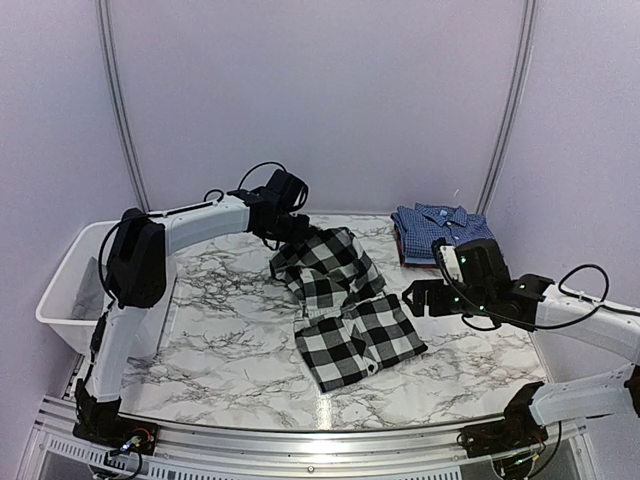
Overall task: Fold and stack the long sleeve shirts
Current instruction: Flatten out the square-folded shirt at the center of the board.
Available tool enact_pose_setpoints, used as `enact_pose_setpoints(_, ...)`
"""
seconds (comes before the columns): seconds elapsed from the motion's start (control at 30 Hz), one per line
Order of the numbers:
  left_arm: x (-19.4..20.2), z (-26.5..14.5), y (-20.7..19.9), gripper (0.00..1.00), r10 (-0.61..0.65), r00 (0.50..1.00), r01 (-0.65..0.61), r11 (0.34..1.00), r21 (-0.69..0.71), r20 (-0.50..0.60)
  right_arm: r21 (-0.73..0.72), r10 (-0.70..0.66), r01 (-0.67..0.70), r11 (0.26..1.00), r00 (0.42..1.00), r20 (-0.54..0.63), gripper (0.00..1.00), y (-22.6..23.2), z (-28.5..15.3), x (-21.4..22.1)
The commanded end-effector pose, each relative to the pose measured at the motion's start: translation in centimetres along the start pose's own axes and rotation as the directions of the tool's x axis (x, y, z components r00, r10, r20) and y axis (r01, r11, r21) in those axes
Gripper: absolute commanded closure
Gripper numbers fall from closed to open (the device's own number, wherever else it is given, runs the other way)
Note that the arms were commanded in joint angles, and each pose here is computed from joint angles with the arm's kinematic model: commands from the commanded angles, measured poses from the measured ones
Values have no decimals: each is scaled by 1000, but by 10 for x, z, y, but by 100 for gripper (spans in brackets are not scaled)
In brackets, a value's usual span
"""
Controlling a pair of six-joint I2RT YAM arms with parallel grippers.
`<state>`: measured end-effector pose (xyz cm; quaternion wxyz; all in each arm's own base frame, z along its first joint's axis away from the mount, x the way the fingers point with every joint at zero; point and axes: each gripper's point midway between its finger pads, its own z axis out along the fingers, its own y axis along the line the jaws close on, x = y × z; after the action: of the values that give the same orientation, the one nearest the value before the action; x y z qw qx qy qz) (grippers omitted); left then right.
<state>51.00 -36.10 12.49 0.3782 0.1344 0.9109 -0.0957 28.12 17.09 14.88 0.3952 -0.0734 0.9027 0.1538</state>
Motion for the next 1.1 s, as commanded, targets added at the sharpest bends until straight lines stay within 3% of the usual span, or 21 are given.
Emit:
enact_pose_setpoints(0.0,-32,-4,-6,99,-12,997,8,999,46,72,-49,-20,18,999,999,-35,2,7,10,11)
enact_pose_setpoints(0.07,-39,-4,-6,92,-23,996,18,998,55,83,-57,-32,29,998,998,-56,2,10,14,16)
enact_pose_setpoints(0.17,-48,-8,-7,73,-29,994,22,997,69,101,-71,-54,48,996,996,-77,2,17,18,22)
enact_pose_setpoints(0.27,-58,-21,-7,47,-52,992,43,996,76,116,-81,-73,66,995,992,-99,2,22,24,29)
enact_pose_setpoints(0.4,-63,-47,-9,30,-98,989,85,990,114,113,-84,-106,96,992,987,-119,2,31,31,33)
enact_pose_setpoints(0.67,-15,-96,-34,28,-154,988,152,966,211,-4,-95,-162,149,984,976,-147,10,46,47,41)
enact_pose_setpoints(0.87,44,-92,-56,28,-199,971,228,938,261,-133,-112,-202,183,977,962,-183,27,57,60,51)
enact_pose_setpoints(1.07,82,-75,-84,28,-226,950,289,898,333,-217,-97,-214,197,976,950,-226,33,57,72,65)
